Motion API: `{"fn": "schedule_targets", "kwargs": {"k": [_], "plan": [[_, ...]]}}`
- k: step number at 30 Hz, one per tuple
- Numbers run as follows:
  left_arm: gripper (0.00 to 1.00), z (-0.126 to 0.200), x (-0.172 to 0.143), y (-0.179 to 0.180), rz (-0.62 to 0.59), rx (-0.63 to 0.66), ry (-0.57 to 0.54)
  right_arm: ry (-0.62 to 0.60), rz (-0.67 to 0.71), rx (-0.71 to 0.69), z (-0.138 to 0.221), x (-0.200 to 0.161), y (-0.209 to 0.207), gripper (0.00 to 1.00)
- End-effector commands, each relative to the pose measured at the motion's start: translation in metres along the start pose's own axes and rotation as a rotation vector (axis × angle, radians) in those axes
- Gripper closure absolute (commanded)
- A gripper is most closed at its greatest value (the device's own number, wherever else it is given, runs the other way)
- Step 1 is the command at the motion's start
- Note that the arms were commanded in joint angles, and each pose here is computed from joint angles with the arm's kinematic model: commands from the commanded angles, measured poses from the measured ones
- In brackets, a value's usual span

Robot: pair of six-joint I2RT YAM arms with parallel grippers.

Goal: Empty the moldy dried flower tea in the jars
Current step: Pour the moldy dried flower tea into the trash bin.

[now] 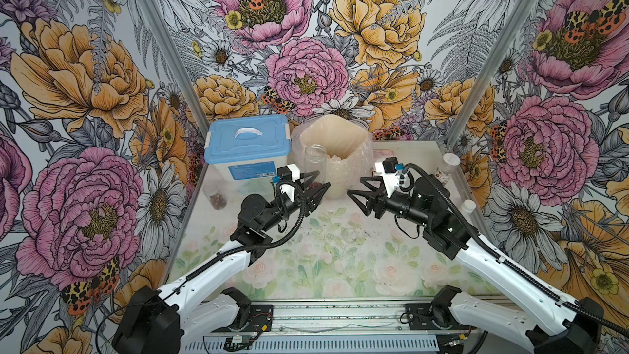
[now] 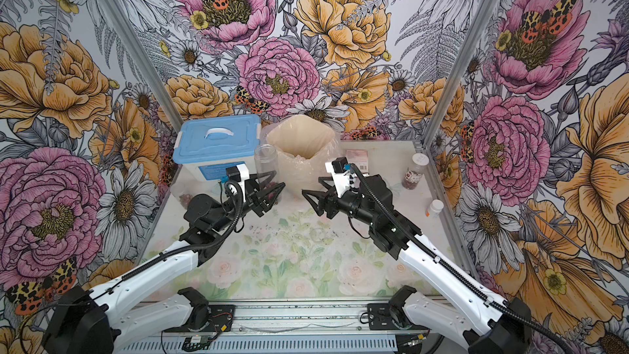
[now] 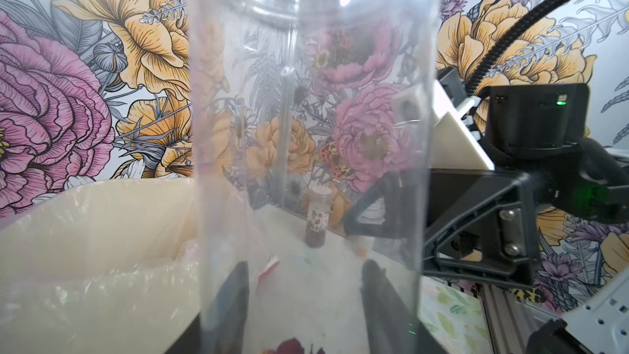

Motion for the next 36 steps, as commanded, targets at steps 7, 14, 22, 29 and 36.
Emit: {"fn": "schedule_targets", "kwargs": {"k": [7, 14, 22, 29, 36], "plan": [[0.48, -0.026, 0.012, 0.001, 0.095, -0.156, -0.09, -0.139, 0.097, 0.087, -0.019, 0.052, 0.016, 0.24], [0.48, -0.029, 0.006, 0.003, 0.101, -0.156, -0.082, -0.062, 0.09, 0.084, -0.047, 0.053, 0.011, 0.22], [0.47, -0.029, 0.004, 0.003, 0.101, -0.148, -0.068, -0.04, 0.087, 0.176, -0.07, 0.054, 0.016, 0.22], [0.47, -0.03, -0.001, -0.001, 0.075, -0.125, -0.027, -0.029, 0.093, 0.192, -0.089, 0.054, 0.017, 0.24], [0.45, -0.027, 0.0, -0.003, 0.07, -0.109, -0.035, -0.018, 0.098, 0.193, -0.1, 0.048, 0.018, 0.41]]}}
Point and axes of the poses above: each gripper's point midway between its finger pads, its own z axis back along the fingers, its own y axis along the line the jaws close on, x = y × z, the point moved 10 cm from there along z, back along the fingers, and after that the axes turned 13 degrees about z, right-handed, at the moved point
